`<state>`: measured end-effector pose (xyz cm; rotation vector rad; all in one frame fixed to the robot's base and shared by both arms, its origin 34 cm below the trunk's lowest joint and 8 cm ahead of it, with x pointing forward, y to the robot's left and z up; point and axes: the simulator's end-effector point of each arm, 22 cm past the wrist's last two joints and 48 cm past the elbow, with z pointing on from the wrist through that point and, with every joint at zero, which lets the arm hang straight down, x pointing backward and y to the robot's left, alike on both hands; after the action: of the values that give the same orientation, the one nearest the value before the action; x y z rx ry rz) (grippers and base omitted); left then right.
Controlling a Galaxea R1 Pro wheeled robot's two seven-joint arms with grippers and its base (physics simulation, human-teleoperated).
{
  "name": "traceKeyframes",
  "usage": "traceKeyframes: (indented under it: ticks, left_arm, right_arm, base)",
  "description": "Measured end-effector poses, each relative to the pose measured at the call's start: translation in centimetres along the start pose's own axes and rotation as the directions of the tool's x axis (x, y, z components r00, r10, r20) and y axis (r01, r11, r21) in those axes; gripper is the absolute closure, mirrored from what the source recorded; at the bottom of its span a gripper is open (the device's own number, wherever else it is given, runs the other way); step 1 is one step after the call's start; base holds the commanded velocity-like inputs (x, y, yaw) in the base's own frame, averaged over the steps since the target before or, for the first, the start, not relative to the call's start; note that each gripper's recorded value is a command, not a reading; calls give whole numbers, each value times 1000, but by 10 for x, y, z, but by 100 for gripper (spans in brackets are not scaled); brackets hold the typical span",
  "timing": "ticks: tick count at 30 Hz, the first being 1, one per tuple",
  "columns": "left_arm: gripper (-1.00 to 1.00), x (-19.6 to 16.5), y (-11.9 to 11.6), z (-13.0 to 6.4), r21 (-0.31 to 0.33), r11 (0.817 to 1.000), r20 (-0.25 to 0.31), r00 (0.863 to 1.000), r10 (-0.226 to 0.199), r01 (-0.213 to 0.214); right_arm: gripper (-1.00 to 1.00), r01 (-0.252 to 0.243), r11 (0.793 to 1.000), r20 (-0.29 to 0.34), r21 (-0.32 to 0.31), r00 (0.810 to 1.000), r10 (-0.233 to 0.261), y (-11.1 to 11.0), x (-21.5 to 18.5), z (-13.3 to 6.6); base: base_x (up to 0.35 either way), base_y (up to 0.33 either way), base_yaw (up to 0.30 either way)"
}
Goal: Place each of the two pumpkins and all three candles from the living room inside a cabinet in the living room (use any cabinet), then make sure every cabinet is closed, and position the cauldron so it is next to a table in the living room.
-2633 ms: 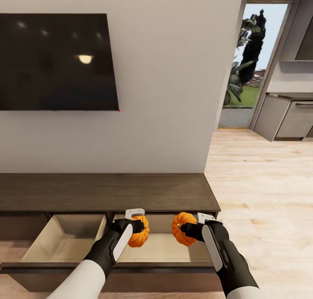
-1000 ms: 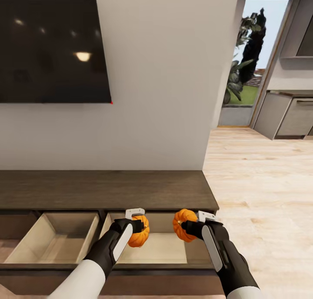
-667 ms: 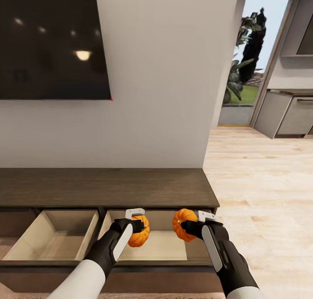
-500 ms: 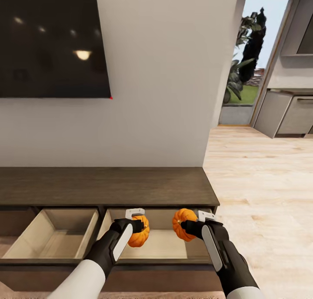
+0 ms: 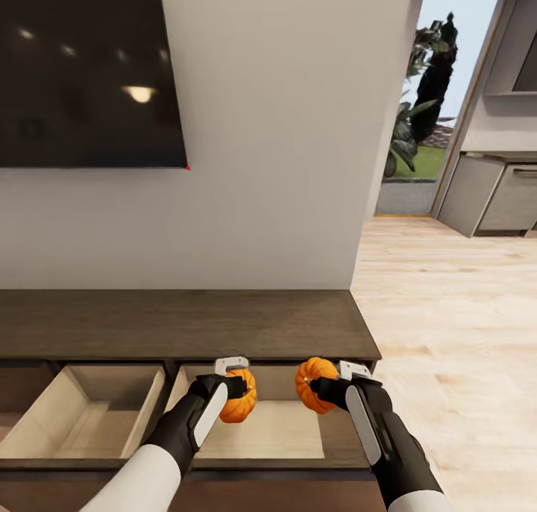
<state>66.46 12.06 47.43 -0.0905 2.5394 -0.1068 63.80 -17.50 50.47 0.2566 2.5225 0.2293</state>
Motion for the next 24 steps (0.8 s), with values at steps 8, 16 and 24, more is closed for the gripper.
traceKeyframes:
  ticks: [8,16,24]
  left_arm:
    - [100,4,0,3,0,1000,0,1000,-1,1]
    - [100,16,2,15,0,1000,1,1000,-1,1]
    - [100,24,4,23,-1,1000,3,1000,-1,1]
  right_arm:
    - [100,1,1000,-4,-1,1000,-1,-1,4,3]
    - [100,2,1000,-6,-1,1000,-2,-5,17,15]
    - [100,2,1000,-5,0,1000,-2,-8,25,22]
  base:
    - [29,0,0]
    - [0,0,0]
    - [0,0,0]
